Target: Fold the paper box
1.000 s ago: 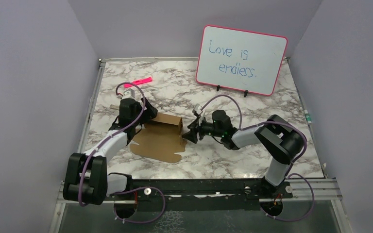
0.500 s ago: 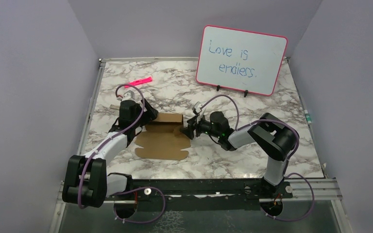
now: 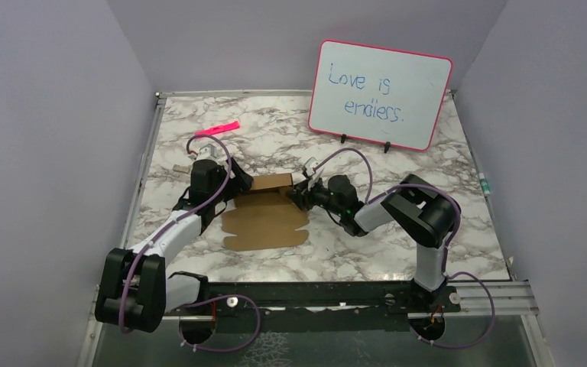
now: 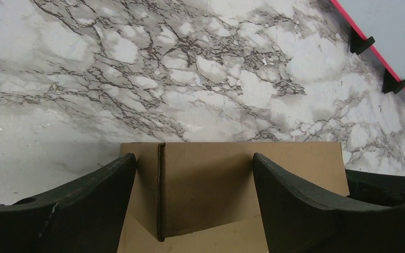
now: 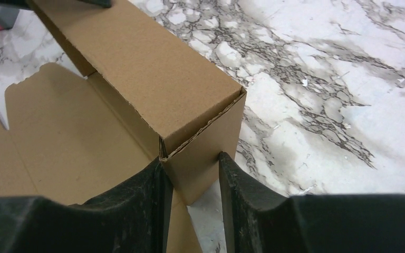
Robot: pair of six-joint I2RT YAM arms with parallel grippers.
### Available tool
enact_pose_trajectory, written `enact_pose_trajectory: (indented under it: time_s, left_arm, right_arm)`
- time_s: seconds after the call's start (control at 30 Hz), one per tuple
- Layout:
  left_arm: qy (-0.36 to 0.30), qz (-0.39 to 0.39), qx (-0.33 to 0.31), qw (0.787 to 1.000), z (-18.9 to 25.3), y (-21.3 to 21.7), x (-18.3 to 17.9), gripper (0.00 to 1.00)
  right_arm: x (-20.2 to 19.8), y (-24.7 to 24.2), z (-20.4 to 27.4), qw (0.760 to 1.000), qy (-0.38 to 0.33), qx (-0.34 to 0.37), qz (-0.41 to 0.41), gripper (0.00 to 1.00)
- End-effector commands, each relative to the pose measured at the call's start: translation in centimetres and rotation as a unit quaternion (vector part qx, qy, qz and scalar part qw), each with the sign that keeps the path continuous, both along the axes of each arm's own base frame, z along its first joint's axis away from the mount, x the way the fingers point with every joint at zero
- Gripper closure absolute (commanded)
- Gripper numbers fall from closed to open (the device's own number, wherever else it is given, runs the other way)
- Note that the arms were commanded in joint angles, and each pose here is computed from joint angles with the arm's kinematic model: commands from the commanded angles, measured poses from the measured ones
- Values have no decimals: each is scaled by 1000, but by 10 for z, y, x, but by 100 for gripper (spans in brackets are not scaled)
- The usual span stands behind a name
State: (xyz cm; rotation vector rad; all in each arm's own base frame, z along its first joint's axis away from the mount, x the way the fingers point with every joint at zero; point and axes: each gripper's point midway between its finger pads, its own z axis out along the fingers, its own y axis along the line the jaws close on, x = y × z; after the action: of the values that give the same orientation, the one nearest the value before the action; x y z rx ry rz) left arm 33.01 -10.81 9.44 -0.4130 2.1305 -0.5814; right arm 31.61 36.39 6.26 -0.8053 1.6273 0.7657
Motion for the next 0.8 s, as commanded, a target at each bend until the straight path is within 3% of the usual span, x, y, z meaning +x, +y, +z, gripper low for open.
enact_pose_trajectory:
  time_s: [0.0,0.43,0.77]
  left_arm:
    - [-2,-25,-14,1000,4,-12,-9,19]
    - [3,-71,-34,997,16,-33,-41,18]
    - [-43,-59,1,997,75,-21,-34,14]
  right_arm:
    - [14,-3,20,998,-38,20,-36,63]
    - [13,-35,6,995,-23,-19,-95,76]
    - [-1,-43,-1,996,-31,-53,-71,81]
